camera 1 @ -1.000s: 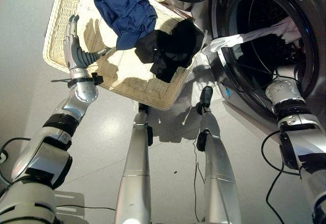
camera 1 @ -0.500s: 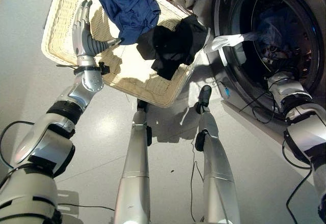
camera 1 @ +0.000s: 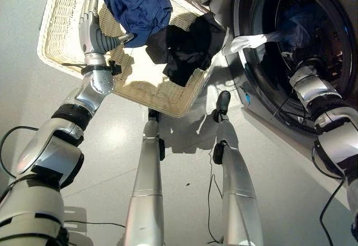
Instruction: Put the clothes into the washing machine.
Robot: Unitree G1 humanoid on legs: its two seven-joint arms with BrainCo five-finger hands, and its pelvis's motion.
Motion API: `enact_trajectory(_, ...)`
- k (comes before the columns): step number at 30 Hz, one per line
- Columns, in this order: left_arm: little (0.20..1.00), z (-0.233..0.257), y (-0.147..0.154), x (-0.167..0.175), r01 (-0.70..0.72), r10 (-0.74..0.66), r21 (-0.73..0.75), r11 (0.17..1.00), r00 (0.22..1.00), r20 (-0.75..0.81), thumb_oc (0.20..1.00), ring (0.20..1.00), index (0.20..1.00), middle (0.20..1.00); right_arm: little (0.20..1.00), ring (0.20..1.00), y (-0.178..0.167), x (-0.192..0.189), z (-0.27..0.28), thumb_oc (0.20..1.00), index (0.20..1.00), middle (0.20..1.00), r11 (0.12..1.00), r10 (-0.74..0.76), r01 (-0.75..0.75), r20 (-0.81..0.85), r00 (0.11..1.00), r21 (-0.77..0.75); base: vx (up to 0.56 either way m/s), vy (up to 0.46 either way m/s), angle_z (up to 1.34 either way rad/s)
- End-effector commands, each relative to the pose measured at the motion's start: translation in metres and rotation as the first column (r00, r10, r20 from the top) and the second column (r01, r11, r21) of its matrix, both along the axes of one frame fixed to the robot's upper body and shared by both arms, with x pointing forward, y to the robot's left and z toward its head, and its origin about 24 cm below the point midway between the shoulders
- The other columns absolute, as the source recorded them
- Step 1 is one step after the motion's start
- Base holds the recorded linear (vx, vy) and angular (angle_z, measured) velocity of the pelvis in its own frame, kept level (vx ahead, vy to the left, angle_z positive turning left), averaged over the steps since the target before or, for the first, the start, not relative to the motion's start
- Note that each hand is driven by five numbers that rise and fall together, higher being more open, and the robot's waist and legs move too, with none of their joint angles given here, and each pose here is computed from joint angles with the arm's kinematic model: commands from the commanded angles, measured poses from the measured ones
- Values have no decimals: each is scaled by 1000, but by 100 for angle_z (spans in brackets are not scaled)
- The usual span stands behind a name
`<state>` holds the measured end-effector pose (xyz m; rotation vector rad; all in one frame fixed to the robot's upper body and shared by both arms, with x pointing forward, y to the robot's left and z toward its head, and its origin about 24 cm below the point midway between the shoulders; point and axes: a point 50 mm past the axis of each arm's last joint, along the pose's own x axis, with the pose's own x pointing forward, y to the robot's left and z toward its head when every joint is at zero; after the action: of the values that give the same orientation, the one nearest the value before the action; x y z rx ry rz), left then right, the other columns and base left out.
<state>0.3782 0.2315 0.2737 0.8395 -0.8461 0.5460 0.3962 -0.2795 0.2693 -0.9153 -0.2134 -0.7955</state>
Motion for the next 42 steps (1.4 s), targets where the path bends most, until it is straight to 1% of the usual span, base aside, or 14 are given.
enact_trajectory(1,1000,5,-14,3,-74,67,113,991,996,67,1000,1000,1000,1000,1000,1000,-17,-13,25,1000,1000,1000,987,-62,75,95,994,-145,-9,65,4)
enact_trajectory(3,1000,5,-15,4,-105,95,142,984,993,76,1000,1000,1000,1000,1000,1000,-12,-12,25,1000,1000,1000,988,-31,48,113,993,-144,-10,68,0)
enact_trajectory(4,1000,6,-18,5,-155,138,191,969,985,101,1000,1000,1000,1000,1000,1000,1,-8,18,1000,1000,1000,994,56,-42,140,989,-101,-11,84,-2)
enact_trajectory(7,1000,6,-23,7,-173,151,223,959,982,113,1000,1000,1000,1000,1000,1000,13,-5,6,1000,1000,1000,991,126,-117,145,981,-72,-9,80,-1)
enact_trajectory(8,1000,4,-28,9,-183,157,259,948,980,119,1000,1000,1000,1000,1000,1000,20,-4,-2,1000,1000,1000,986,163,-158,146,976,-47,-8,70,-4)
enact_trajectory(14,1000,12,-45,13,-239,184,332,913,965,188,1000,1000,1000,1000,1000,1000,41,0,-26,1000,1000,1000,965,254,-260,152,955,23,-9,70,-3)
enact_trajectory(18,1000,15,-54,15,-257,197,336,906,959,202,1000,1000,1000,1000,1000,1000,48,1,-36,1000,1000,1000,959,271,-281,151,951,49,-4,57,-6)
enact_trajectory(26,1000,20,-52,18,-319,267,288,903,941,206,1000,1000,1000,1000,1000,1000,57,1,-43,1000,1000,1000,955,286,-296,172,943,33,-2,36,-5)
enact_trajectory(31,1000,17,-40,19,-388,351,244,889,919,182,1000,1000,1000,1000,1000,1000,62,0,-42,1000,1000,1000,947,312,-320,190,931,11,-1,3,-1)
enact_trajectory(38,1000,11,-22,16,-446,425,129,885,891,161,1000,1000,1000,1000,1000,1000,69,-2,-40,1000,1000,1000,942,330,-337,211,920,-7,0,0,0)
enact_trajectory(39,1000,9,-17,15,-457,442,74,886,882,162,1000,1000,1000,1000,1000,1000,70,-2,-40,1000,1000,1000,941,332,-337,215,919,-10,0,0,0)
enact_trajectory(40,1000,9,-17,15,-456,441,66,888,883,163,1000,1000,1000,1000,1000,1000,70,-2,-40,1000,1000,1000,941,332,-338,215,919,-10,0,0,0)
enact_trajectory(42,1000,6,-12,12,-460,453,2,888,875,171,1000,1000,1000,1000,1000,1000,70,-3,-43,1000,1000,1000,942,329,-336,221,918,-6,0,0,0)
